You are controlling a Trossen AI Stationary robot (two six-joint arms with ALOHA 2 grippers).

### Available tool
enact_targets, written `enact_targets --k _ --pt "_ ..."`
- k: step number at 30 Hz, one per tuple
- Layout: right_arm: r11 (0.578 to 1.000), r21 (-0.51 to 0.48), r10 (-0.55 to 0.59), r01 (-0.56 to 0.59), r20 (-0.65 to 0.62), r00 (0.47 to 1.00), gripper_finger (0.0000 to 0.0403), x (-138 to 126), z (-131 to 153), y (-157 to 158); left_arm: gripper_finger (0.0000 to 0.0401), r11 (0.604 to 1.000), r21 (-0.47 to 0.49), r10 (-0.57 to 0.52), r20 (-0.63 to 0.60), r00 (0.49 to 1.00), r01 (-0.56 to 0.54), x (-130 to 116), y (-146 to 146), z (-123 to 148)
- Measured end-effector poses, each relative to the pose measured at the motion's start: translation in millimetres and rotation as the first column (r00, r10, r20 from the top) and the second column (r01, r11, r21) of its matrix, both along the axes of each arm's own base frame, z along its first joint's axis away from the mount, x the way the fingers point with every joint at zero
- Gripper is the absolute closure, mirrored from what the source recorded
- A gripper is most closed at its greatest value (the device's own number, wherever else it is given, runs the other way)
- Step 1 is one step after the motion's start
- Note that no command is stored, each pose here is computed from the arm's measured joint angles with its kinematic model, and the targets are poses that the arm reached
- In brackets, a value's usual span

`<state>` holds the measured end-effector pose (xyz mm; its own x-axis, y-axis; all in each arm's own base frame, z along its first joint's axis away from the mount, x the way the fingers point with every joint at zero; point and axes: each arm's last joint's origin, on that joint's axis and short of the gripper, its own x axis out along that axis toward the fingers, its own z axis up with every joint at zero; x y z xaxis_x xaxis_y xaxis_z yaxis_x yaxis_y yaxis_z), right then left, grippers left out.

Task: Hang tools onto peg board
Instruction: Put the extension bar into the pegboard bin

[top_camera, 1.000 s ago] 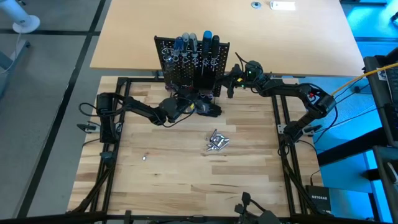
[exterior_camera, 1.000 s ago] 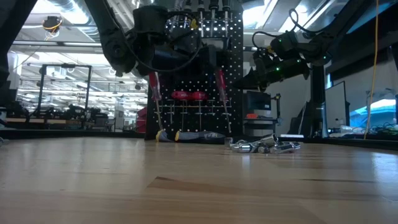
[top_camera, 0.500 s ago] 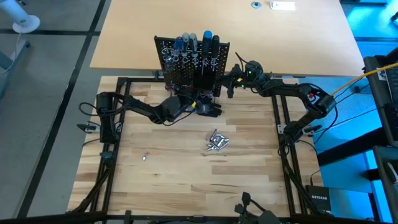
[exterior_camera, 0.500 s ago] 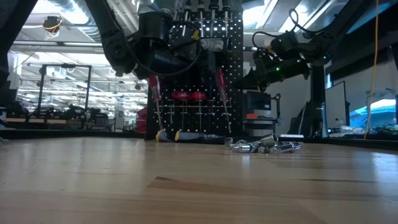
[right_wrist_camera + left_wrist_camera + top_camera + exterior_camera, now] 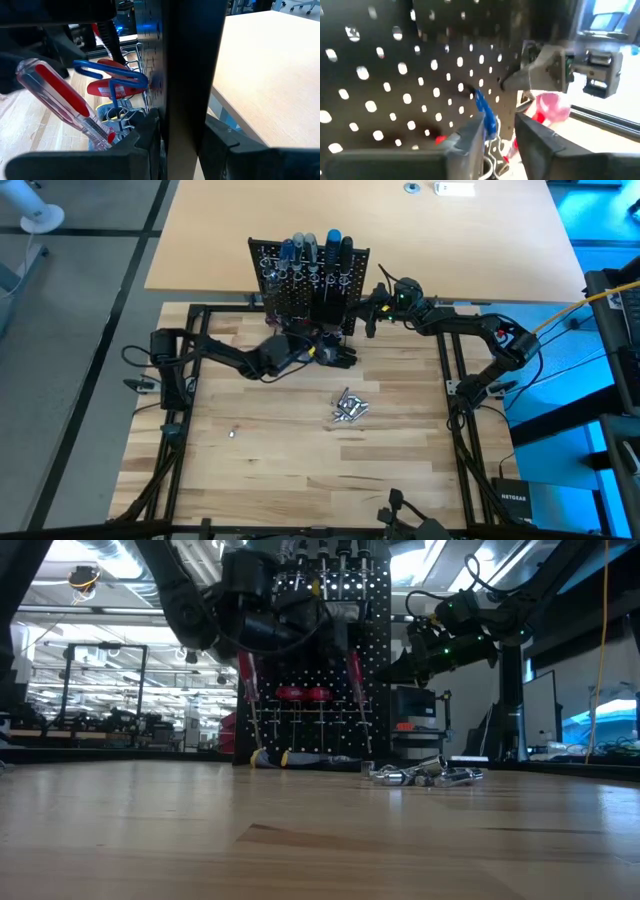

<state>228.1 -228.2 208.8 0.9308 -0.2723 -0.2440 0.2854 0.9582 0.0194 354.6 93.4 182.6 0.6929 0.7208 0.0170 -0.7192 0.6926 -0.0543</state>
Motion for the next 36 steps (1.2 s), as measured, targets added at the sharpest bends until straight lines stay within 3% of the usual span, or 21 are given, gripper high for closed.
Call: enact_targets --k 6,12,24,31,36 --pt "1.000 0.000 0.000 0.000 0.000 1.000 0.0304 0 0 0 0.0270 0.997 0.075 -0.019 -0.073 0.997 0.024 -4 -11 19" --pt "1.000 0.000 0.001 -0.001 0.000 1.000 0.0304 0 0 0 0.0265 0.998 0.056 -0.017 -0.182 0.983 0.028 -13 -22 33" --pt "1.000 0.005 -0.003 0.003 -0.005 1.000 0.0302 -1 1 1 0.0267 0.983 -0.154 -0.151 -0.387 0.910 0.097 -56 -68 58" --pt "0.999 0.016 -0.048 0.048 -0.022 0.999 0.0241 -10 15 8 0.0267 0.963 -0.257 -0.208 -0.516 0.831 0.082 -71 -91 44" --pt "0.996 -0.006 -0.085 0.084 -0.056 0.995 0.0190 -16 23 12 0.0267 0.955 -0.286 -0.229 -0.543 0.808 0.078 -74 -100 38"
